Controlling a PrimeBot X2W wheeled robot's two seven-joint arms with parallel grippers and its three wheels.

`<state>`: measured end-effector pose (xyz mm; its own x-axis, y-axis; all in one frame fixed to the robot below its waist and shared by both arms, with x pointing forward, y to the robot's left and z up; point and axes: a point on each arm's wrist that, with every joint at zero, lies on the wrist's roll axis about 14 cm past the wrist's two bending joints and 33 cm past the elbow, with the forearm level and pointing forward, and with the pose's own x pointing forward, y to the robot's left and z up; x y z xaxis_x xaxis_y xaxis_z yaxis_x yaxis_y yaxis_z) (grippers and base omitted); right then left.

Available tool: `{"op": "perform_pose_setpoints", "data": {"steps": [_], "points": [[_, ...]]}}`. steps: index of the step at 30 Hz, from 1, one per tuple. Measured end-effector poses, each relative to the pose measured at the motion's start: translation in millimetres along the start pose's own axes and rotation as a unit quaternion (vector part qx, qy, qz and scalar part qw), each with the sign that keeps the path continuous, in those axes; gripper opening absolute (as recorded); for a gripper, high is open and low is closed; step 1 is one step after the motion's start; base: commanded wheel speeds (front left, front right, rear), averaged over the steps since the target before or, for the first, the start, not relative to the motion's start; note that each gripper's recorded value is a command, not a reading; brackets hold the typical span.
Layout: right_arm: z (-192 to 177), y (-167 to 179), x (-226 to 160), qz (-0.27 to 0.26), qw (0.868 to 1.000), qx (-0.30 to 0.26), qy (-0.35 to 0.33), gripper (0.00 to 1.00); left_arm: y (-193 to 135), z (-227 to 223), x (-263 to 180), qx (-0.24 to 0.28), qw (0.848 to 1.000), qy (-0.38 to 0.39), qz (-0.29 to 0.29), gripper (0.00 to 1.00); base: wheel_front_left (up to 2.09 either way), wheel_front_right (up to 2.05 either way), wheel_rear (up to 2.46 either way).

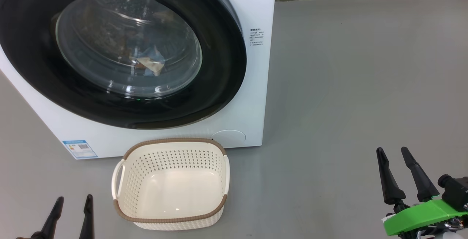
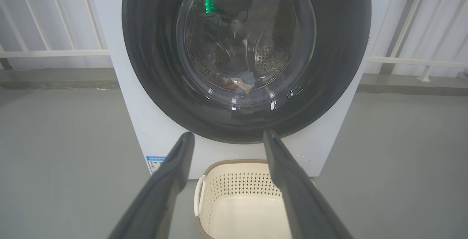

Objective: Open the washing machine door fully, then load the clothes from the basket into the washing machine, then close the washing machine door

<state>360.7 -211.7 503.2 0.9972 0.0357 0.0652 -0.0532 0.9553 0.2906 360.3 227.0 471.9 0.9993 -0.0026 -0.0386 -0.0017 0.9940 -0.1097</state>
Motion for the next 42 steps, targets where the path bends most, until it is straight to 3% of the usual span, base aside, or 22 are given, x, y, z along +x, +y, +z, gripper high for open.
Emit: {"op": "perform_pose_setpoints", "data": {"steps": [25, 26, 33, 42], "points": [[1, 1, 1, 0.001, 1.000, 0.001, -0.002, 1.00, 5, 2, 0, 0.006, 1.000, -0.003, 0.007, 1.00, 0.00, 0.00, 0.00], [-1, 1, 1, 0.000, 1.000, 0.002, 0.001, 0.00, 6, 1, 0, 0.006, 1.000, -0.001, 0.008, 0.00, 0.00, 0.00, 0.00], [-42, 4, -16, -0.018, 0.998, 0.030, 0.057, 0.00, -7, -32, -11, -0.030, 0.998, 0.046, 0.015, 0.00, 0.00, 0.00, 0.00], [-42, 1, -15, -0.030, 0.996, 0.066, 0.060, 0.00, -4, -34, -12, -0.076, 0.995, 0.051, 0.029, 0.00, 0.00, 0.00, 0.00]]}}
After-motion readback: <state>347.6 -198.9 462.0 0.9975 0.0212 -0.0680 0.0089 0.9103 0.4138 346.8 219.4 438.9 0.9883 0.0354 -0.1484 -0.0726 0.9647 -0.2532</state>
